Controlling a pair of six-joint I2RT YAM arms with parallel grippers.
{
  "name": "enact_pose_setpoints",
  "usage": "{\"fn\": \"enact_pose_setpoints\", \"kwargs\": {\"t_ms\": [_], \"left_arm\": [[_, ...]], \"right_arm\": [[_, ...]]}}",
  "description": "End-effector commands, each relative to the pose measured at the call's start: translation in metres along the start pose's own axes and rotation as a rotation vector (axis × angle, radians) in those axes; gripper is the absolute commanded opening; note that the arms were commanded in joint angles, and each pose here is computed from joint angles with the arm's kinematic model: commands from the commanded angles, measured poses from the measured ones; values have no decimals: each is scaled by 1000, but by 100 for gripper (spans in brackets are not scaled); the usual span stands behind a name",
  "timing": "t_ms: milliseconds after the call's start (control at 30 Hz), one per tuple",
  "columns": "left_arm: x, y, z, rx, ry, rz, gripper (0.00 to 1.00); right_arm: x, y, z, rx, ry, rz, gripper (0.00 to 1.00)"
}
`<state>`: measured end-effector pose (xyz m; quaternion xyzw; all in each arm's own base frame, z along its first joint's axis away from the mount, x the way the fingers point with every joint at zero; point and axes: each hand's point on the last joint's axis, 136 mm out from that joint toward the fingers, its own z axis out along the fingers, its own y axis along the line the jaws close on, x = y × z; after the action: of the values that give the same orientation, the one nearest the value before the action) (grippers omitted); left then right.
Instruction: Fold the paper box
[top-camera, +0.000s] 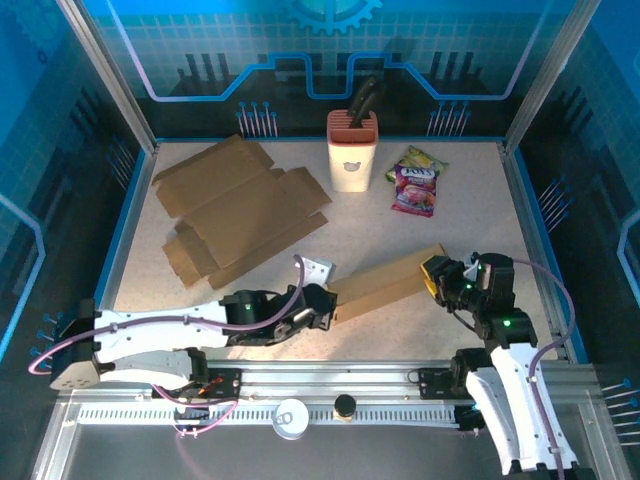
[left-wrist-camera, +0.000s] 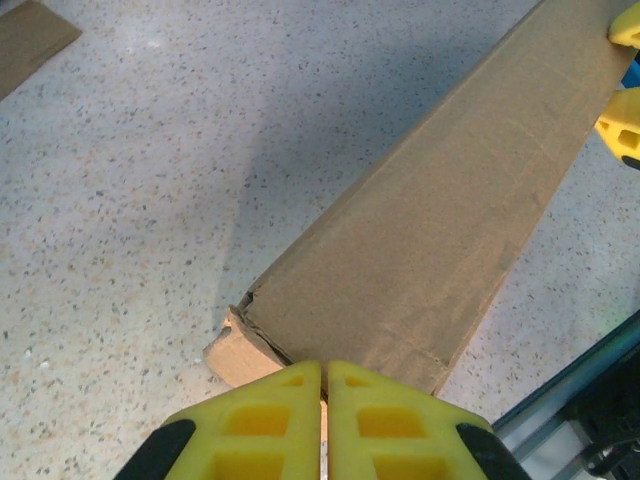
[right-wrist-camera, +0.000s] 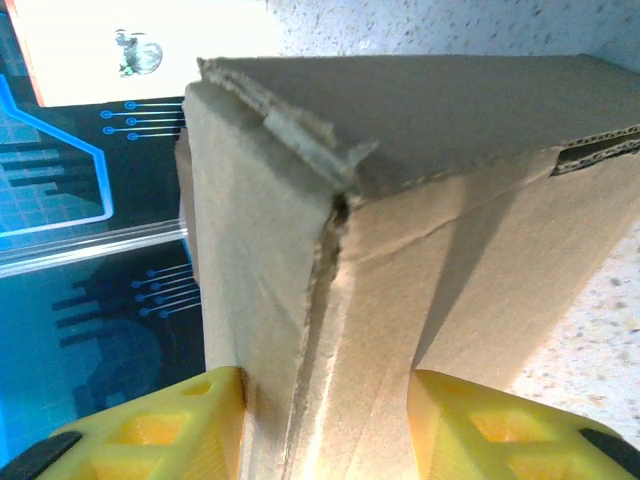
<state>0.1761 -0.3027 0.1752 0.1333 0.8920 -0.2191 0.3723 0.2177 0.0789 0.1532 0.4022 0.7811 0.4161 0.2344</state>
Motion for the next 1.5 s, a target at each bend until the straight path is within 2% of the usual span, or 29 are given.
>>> {"fn": "enact_pose_setpoints", "kwargs": {"t_ms": [0,267,333,400,500,567,900,1067,1167,1300,1467], "left_arm": [[-17,-29,7,63,-42,27,9],[-12,-39,21,52,-23,70,11],[-16,-41,21,53,-25,68,16],[-21,-41,19,45,-24,47,25],[-28,-42,15,63,-26,2,38],[-33,-46,11,95,-25,-23,42],[-46,-43,-5,99,-39,-35,46],[-44,-35,-4,89,-29,-59,47],[-38,-18,0,54,24,-125,52],[-3,15,26,-3,172,-268,52],[45,32,45,-9,259,-439,53]], "right_arm": [[30,-40,-6,148,153,-2,44],[24,-69,-25,269,74,15,34],[23,-73,-33,296,46,7,34],[23,-80,-37,326,28,14,33],[28,-88,-30,320,48,49,30],[30,-93,-28,320,56,65,27],[49,-121,-41,401,74,102,26],[45,-111,-23,328,107,106,33],[38,-101,-23,320,94,64,38],[33,-80,-16,243,108,-12,51],[45,-79,5,227,180,-64,62]]}}
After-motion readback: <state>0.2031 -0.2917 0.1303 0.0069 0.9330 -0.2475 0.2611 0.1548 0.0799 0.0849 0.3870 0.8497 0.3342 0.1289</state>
